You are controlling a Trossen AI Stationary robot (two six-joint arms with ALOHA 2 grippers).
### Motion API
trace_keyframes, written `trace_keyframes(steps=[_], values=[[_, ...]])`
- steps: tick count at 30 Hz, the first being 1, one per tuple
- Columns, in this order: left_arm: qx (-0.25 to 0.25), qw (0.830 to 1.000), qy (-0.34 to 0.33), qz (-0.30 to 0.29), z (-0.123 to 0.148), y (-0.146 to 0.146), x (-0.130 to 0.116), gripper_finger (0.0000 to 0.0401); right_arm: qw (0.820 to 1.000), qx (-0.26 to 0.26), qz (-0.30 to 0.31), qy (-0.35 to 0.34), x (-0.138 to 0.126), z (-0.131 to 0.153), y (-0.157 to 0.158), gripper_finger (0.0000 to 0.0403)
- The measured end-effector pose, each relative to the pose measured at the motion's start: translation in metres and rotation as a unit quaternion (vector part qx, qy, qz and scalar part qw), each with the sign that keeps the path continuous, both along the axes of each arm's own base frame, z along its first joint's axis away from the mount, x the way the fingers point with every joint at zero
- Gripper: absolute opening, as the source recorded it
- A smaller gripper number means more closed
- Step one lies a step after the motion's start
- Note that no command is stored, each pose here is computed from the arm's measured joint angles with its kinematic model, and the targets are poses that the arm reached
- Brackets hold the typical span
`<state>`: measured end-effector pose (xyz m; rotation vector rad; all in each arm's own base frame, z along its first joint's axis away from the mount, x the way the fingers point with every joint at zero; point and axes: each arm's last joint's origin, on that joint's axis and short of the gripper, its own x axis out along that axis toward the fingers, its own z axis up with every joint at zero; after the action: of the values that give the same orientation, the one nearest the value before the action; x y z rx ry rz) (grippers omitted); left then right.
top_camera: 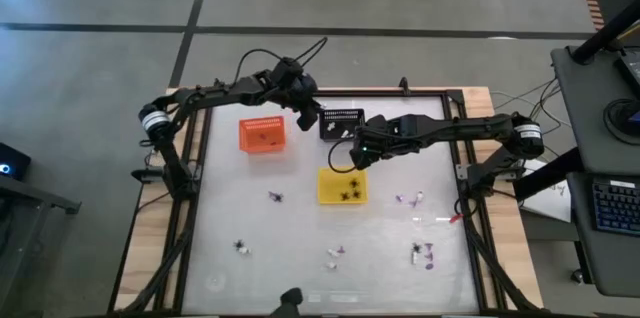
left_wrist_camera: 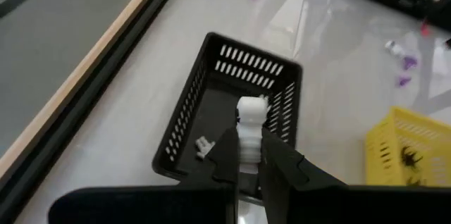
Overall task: Sort Halloween decoration
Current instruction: Put the white skeleton toy into the black bin, then put the violet witch hat toy into the orange bin
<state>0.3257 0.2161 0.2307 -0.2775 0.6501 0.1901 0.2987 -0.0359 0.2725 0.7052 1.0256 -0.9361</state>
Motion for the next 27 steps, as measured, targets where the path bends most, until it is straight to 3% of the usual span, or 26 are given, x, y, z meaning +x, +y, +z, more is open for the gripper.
trace_keyframes(steps=[4,15,22,27], values=[[0.004,0.999,0.017,-0.03,-0.007,0.006,0.004,0.0009,1.0,0.003,-0.012,-0.004,0.0,0.0,0.0,0.0128],[-0.056,0.992,0.039,-0.103,-0.034,0.021,0.029,0.0044,0.998,0.0,-0.058,-0.018,0.0,0.0,-0.001,0.0128],[-0.061,0.985,0.085,-0.138,-0.034,0.029,0.04,0.0057,0.998,0.002,-0.065,-0.019,0.0,0.0,-0.001,0.0128],[-0.048,0.984,0.082,-0.148,-0.028,0.03,0.041,0.0068,0.998,0.002,-0.065,-0.019,0.0,-0.001,-0.001,0.0128]])
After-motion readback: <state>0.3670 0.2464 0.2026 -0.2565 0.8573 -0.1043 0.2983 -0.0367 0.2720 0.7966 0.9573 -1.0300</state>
